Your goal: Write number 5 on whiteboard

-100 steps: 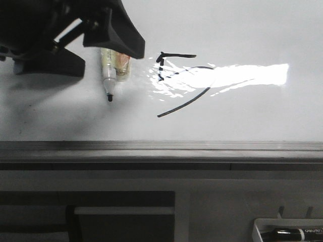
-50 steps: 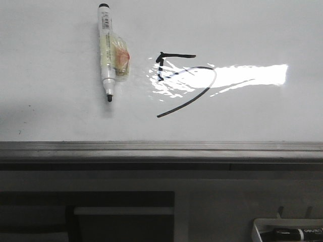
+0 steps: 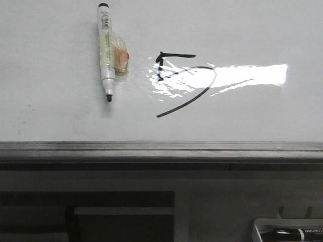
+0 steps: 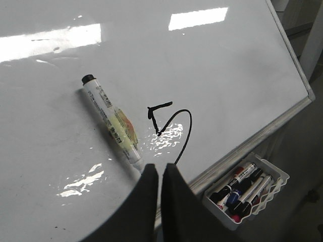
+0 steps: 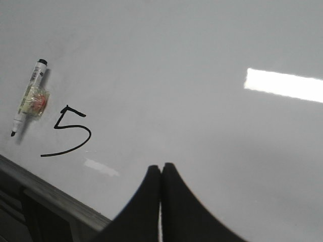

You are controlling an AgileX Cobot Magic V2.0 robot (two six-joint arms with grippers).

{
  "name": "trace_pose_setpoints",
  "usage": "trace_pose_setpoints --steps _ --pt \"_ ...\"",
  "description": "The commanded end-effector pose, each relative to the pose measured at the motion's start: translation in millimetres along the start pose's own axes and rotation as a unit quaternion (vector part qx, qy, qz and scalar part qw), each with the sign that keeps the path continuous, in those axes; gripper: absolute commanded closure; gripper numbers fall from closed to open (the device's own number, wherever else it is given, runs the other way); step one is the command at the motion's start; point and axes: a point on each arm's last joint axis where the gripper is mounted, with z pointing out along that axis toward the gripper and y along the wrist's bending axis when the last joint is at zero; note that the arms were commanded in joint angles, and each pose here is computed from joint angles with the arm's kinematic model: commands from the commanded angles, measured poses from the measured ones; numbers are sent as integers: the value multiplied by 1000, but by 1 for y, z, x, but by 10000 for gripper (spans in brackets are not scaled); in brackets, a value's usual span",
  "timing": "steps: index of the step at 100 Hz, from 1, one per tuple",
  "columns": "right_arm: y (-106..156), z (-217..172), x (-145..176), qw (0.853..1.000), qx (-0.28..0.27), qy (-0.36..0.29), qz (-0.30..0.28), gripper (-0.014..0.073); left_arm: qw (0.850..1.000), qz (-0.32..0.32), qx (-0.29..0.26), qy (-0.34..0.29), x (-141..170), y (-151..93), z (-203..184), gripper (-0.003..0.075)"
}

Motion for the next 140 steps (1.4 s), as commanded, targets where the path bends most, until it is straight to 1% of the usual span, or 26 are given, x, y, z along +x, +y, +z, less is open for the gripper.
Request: trace_pose_setpoints --steps 1,71,79,89,106,112,119,128,134,140 --pt "-4 -4 -10 999 4 -44 -5 656 999 -8 -13 -42 -14 2 -2 741" --pt "-4 -4 -10 999 4 -44 -5 656 999 -4 -15 -42 -14 2 -2 741" --pt "-4 -4 -10 999 4 -44 -5 656 994 56 -52 -83 -15 8 -4 741" --pt "-4 -4 -10 999 4 -44 -5 656 987 89 -72 -115 -9 11 -12 741" --pt "-4 -4 -10 999 4 -44 -5 656 977 95 -88 -170 17 14 -34 741" --pt "-4 -4 -10 999 4 -44 -5 656 971 121 -98 -184 28 15 -42 741" --pt "-4 -4 -10 999 4 -44 -5 656 963 148 -119 -194 41 17 -49 741" --pt "-4 -4 -10 999 4 -44 -5 656 954 167 -156 -193 56 20 -56 741" --pt "-4 -4 -10 999 4 -44 -5 656 952 168 -179 -183 64 22 -58 741" --pt "-4 -4 -10 999 4 -44 -5 656 951 155 -204 -171 71 23 -61 741"
